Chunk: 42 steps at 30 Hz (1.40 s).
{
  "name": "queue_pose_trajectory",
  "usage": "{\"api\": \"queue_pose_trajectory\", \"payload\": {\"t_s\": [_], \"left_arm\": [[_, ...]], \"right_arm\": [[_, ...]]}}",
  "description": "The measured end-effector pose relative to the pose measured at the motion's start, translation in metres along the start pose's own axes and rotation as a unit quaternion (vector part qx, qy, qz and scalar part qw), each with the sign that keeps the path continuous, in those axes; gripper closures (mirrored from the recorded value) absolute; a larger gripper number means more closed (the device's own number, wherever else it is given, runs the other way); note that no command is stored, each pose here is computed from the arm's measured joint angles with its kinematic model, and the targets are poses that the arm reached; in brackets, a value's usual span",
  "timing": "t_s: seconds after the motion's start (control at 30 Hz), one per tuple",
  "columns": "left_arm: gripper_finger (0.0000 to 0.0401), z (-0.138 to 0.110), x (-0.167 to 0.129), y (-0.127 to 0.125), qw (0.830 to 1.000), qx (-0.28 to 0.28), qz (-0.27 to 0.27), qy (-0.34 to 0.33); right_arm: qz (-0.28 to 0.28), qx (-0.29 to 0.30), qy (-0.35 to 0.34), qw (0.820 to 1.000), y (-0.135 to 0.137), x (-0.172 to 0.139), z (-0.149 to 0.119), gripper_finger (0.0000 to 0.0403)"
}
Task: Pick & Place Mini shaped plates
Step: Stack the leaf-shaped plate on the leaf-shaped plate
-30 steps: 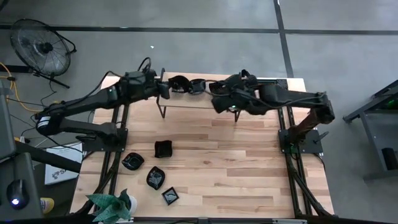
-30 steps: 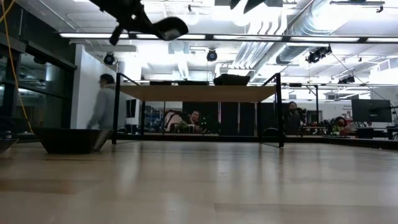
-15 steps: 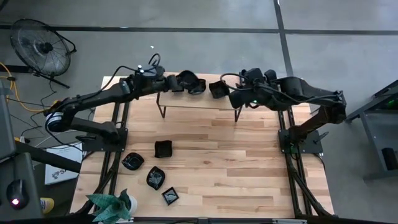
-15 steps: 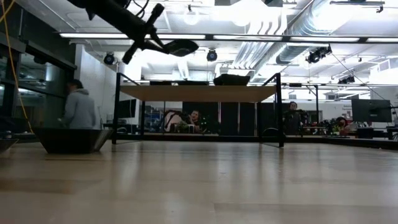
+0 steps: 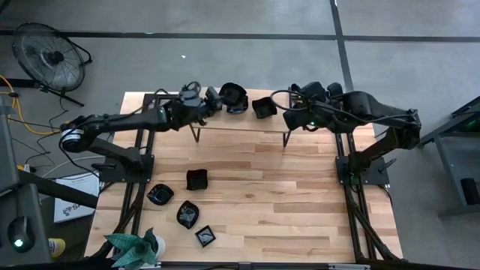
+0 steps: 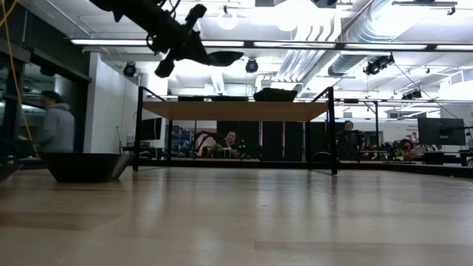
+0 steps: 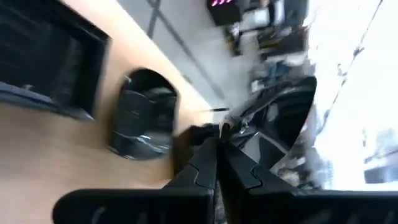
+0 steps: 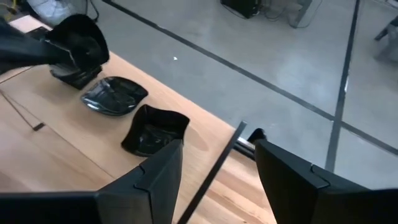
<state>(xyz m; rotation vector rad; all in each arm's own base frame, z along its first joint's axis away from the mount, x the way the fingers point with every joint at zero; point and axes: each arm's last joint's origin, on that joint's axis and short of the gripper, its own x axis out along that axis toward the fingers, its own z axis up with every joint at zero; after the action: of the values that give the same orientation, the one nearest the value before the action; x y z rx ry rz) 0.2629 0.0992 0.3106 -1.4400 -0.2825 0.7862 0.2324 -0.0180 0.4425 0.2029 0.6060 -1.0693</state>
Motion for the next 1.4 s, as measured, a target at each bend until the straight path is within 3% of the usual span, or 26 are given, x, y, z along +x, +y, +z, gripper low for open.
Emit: {"api": "queue_pose_trajectory", "payload": {"t_s": [0.13,0.33,0.53,0.83,1.07,1.4], "left_arm": [[0.0401,-0.017,-0.001,-0.004,0.999,-0.04,-0.029,-0.021],[0.0401,-0.039,0.001,0.003,0.99,-0.127,-0.027,-0.05],[0.0401,-0.062,0.01,0.011,0.982,-0.171,-0.037,-0.077],[0.0401,-0.079,0.035,0.002,0.978,-0.179,-0.034,-0.103],[0.0401,-0.076,0.034,0.008,0.963,-0.214,-0.027,-0.16],[0.0401,-0.078,0.033,0.01,0.965,-0.208,-0.017,-0.157]], "right_arm": [[-0.006,-0.002,-0.003,1.0,-0.004,-0.002,0.0,0.0205],[-0.017,-0.006,-0.012,1.0,-0.008,-0.004,0.0,0.0206],[-0.019,-0.006,-0.013,1.0,-0.009,-0.004,0.0,0.0206],[-0.019,-0.009,-0.01,1.0,-0.009,-0.004,-0.001,0.0206],[-0.018,-0.008,-0.009,1.0,-0.009,-0.004,-0.001,0.0206],[-0.018,-0.009,-0.008,1.0,-0.009,-0.004,-0.001,0.0206]]}}
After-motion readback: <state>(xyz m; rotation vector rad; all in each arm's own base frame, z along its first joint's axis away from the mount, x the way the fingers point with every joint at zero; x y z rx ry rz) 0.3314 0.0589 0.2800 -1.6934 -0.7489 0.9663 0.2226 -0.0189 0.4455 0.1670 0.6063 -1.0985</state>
